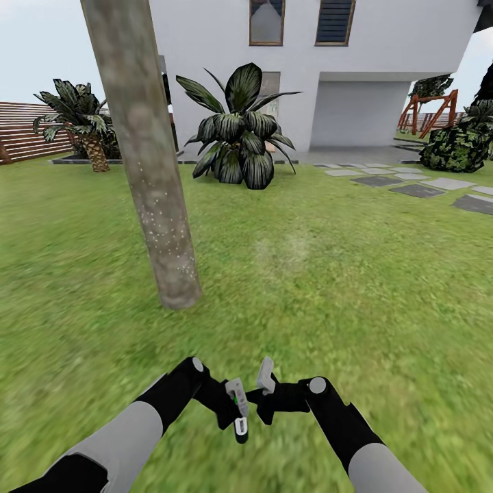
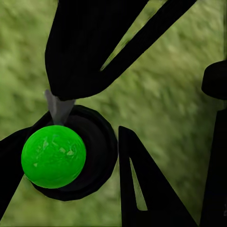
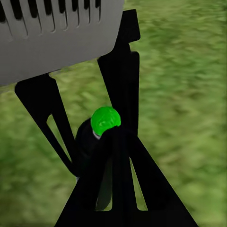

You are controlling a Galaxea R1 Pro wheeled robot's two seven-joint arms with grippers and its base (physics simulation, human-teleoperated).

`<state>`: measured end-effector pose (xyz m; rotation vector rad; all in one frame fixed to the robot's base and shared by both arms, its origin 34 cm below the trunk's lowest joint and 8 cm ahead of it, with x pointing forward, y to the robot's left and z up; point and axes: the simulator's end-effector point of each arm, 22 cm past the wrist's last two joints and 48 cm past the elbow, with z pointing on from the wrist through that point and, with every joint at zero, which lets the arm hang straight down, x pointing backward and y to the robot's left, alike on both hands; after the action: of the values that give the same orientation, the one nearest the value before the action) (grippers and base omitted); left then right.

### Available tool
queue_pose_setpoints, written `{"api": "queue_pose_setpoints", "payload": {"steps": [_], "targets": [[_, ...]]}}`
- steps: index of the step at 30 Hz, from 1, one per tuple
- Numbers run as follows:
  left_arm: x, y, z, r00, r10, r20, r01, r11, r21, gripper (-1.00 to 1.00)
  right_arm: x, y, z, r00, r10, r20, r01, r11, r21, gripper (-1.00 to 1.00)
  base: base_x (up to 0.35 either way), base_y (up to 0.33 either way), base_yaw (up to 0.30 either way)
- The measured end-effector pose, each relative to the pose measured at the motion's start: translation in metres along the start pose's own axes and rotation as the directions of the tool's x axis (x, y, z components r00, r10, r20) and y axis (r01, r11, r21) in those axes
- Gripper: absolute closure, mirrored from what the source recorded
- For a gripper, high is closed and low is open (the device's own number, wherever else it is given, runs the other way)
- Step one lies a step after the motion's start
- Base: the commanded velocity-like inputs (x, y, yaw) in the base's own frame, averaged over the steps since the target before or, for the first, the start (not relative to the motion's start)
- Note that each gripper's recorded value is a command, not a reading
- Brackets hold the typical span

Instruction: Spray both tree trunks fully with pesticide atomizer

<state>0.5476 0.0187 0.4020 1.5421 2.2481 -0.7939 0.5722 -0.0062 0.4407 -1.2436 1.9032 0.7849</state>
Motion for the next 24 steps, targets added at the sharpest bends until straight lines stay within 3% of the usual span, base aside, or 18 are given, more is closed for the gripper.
{"api": "queue_pose_setpoints", "payload": {"steps": [17, 24], "targets": [[-0.008, 0.001, -0.001, 0.999, 0.025, 0.021, -0.025, 1.000, -0.001, 1.00, 0.000, 0.000, 0.000, 1.000, 0.000, 0.000, 0.000, 1.000, 0.000, 1.00, 0.000, 0.000, 0.000], [0.023, 0.014, -0.010, 1.000, 0.006, -0.026, -0.006, 1.000, -0.021, 1.00, 0.000, 0.000, 0.000, 1.000, 0.000, -0.001, 0.000, 1.000, 0.000, 1.00, 0.000, 0.000, 0.000]]}}
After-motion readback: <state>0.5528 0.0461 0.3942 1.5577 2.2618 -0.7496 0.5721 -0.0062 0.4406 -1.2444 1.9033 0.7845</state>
